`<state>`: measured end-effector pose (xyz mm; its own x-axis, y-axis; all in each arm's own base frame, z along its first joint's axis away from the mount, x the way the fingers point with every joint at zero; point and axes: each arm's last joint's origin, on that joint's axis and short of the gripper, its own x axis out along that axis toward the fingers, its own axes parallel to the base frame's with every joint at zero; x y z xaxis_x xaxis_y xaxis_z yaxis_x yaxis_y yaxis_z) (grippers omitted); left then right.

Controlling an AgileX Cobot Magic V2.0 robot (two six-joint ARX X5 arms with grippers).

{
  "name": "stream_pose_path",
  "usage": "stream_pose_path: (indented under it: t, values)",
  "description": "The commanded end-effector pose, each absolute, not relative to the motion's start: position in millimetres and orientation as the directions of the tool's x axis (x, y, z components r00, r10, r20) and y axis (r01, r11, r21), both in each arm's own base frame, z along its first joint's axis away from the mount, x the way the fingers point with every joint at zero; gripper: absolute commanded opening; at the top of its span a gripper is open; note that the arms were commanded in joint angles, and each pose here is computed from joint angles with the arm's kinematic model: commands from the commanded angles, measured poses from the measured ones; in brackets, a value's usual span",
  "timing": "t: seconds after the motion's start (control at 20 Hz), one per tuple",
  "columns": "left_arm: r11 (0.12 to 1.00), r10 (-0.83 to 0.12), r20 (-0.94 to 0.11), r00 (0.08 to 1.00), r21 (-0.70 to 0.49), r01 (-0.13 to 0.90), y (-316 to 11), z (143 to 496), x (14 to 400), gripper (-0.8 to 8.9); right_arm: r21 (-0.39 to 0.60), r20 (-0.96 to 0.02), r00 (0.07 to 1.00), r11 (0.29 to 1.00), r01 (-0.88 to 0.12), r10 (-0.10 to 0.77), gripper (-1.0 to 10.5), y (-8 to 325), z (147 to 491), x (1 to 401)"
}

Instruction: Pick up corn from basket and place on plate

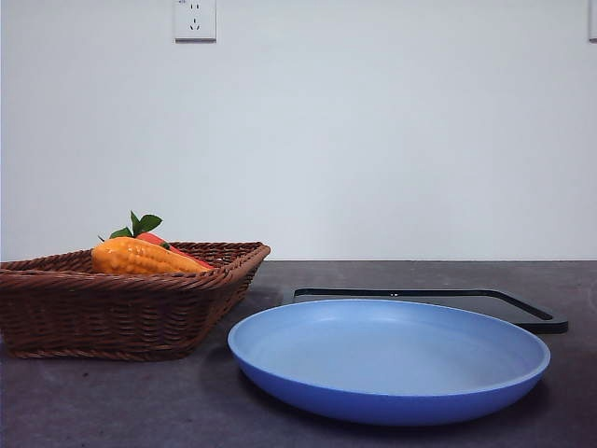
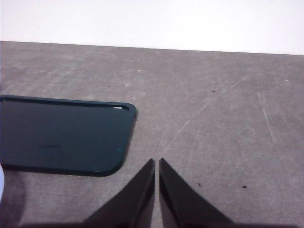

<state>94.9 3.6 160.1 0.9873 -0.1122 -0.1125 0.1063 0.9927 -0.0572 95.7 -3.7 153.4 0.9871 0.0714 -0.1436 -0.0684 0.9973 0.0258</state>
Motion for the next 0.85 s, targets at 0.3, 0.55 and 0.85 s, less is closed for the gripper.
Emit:
stream_pose_path:
  t: [0.3, 0.55, 0.85]
  values:
    - [0.911, -0.112, -0.121, 0.986, -0.408, 0.053, 3.9, 153.0, 96.3, 0.08, 0.188, -0.093, 0.993, 0.981, -0.056, 0.074, 0.0, -3.6, 157.9, 96.3]
    - [0.869, -0.148, -0.069, 0.987, -0.485, 0.096, 2.8, 162.1, 95.6, 0.07, 0.326, -0.027, 0.997, 0.943, -0.062, 0.075, 0.0, -3.3, 174.4, 93.9]
    - [0.857, -0.190, -0.035, 0.981, -0.494, 0.148, 0.9, 190.6, 88.6, 0.07, 0.341, 0.052, 0.996, 0.936, -0.085, 0.071, 0.0, -2.6, 213.0, 83.5]
